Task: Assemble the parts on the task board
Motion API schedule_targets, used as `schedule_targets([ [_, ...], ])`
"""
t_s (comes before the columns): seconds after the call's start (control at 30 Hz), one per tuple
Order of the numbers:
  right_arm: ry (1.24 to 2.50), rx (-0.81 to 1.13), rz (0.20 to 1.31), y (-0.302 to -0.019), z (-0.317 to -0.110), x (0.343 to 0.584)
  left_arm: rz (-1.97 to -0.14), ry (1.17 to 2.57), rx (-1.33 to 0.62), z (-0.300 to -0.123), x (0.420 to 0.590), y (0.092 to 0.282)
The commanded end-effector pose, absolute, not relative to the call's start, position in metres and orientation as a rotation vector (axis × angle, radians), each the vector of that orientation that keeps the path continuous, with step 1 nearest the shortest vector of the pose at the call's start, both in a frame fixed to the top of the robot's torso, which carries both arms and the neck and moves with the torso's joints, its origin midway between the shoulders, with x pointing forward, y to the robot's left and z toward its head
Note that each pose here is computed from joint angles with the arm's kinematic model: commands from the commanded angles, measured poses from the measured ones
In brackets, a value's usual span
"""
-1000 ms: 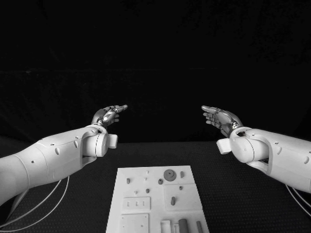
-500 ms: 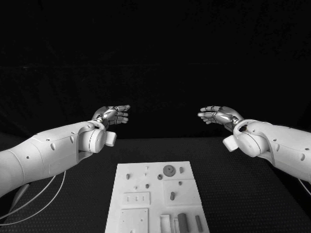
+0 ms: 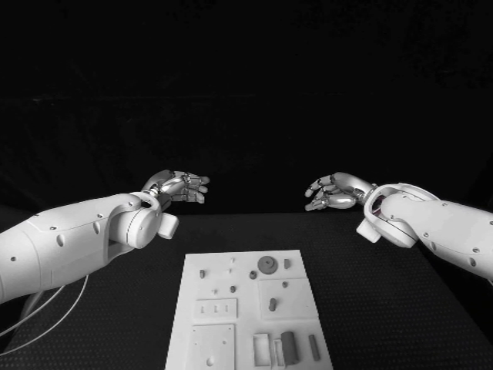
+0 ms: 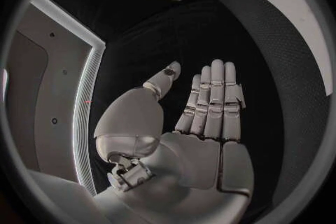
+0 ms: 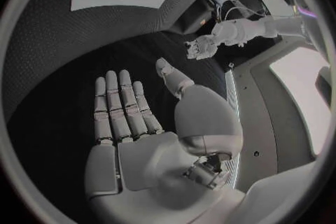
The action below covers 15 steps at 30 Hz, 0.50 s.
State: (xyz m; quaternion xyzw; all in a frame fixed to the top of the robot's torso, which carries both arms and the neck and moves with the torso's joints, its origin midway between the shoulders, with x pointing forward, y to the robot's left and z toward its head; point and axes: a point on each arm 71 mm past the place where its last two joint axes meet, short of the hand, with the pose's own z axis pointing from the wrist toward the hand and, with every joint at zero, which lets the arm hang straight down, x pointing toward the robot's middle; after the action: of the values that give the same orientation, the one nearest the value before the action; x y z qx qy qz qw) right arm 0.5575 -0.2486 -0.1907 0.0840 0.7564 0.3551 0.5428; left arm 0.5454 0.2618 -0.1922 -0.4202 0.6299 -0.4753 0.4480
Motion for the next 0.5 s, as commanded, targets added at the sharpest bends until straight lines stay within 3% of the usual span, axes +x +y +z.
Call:
schedule_targets([
  [0.03, 1.825, 0.020, 0.730, -0.241, -0.186, 0.555, -1.217, 1.614, -0.976, -0.187, 0.537, 0.256],
  [0.5, 1.737, -0.241, 0.598, -0.207, -0.177, 0.543, -1.288, 1.637, -0.921, -0.171, 0.518, 0.254],
])
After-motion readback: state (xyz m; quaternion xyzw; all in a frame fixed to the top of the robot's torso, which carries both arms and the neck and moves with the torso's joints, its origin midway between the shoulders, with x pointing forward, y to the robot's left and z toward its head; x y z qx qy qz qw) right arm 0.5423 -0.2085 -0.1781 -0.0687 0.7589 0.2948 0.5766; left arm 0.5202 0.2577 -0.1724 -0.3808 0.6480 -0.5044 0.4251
